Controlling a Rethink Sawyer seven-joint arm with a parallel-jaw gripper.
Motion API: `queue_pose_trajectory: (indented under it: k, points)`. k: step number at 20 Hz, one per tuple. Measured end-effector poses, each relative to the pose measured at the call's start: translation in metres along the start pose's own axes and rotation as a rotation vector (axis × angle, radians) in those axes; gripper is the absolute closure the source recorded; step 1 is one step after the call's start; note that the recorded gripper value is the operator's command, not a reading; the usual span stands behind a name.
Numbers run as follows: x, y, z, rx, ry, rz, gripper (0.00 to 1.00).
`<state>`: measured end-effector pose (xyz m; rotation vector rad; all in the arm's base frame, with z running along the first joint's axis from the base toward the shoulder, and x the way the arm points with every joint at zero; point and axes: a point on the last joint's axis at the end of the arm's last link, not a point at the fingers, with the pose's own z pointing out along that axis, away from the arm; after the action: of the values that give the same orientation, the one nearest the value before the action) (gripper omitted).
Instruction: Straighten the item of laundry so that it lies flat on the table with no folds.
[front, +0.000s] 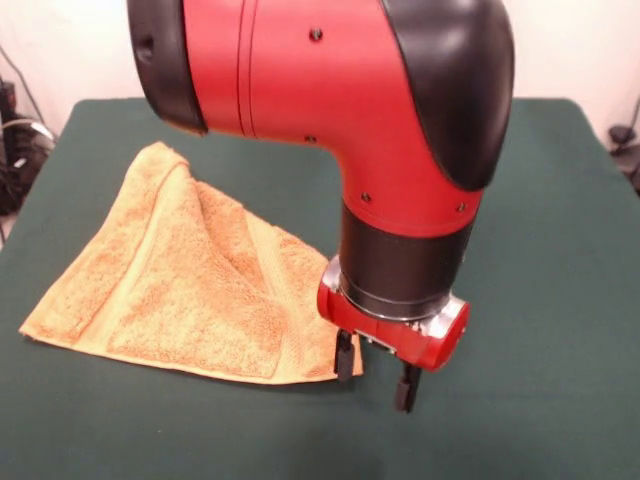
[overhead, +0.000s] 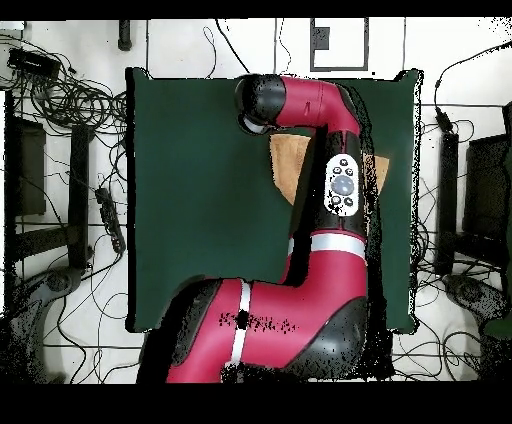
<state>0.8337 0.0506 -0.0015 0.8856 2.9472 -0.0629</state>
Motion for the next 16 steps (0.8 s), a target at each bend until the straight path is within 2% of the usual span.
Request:
queue_pose_trajectory:
  k: [6, 16]
  points:
    - [0.001, -0.01, 0.011, 0.008, 0.02, 0.012, 0.0]
    - [-0.013, -0.047, 0.004, 0.043, 0.025, 0.048, 0.0]
